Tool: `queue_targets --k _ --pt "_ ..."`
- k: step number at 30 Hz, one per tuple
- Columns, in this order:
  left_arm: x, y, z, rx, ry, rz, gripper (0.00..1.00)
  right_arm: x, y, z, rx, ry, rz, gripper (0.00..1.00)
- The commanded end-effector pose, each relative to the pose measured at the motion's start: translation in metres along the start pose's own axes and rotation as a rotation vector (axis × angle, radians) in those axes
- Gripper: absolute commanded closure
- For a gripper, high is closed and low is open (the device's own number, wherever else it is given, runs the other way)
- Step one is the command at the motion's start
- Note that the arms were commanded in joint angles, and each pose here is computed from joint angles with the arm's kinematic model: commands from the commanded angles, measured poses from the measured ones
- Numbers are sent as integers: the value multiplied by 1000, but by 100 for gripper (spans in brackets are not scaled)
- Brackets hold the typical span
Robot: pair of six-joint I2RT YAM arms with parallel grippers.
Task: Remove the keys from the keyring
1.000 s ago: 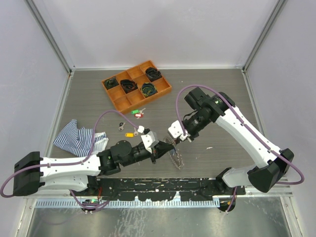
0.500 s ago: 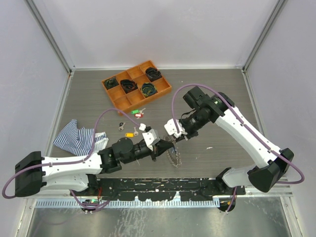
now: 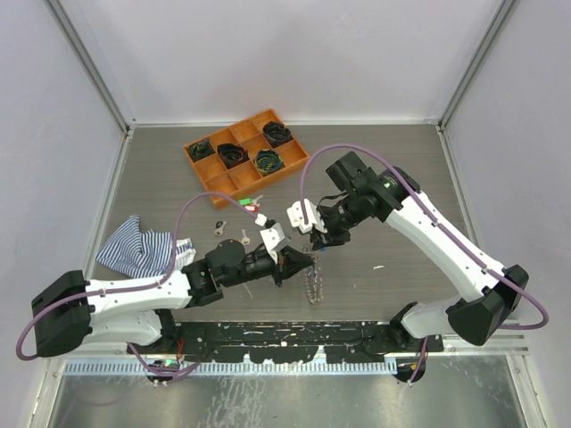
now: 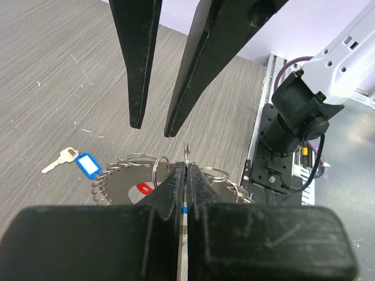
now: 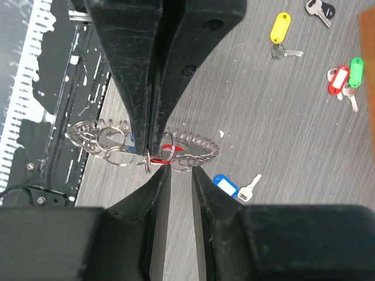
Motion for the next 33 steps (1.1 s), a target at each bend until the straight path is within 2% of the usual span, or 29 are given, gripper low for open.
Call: queue_targets --k 1,7,10,20,33 --pt "-30 -1 -2 26 -159 -30 100 -15 -8 -10 60 -69 99 73" --pt "-26 3 -8 7 -175 19 100 1 7 -9 -21 -208 224 70" --pt "-27 5 -9 33 -170 48 100 4 14 -6 -55 -274 223 61" --pt "-34 11 -14 139 -156 45 100 10 6 6 -73 -293 213 58" --pt "-44 17 -16 167 -149 34 100 9 1 17 -76 -288 245 61"
Point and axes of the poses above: each gripper's point midway between its finger pads, its own z axis out along the fingers, its own y axis along the line the jaws close on, x = y × z, the point moved 7 cm from there along -z, back along the fingers, and after that the axes turned 6 degrees about z, right-handed, at the moved point
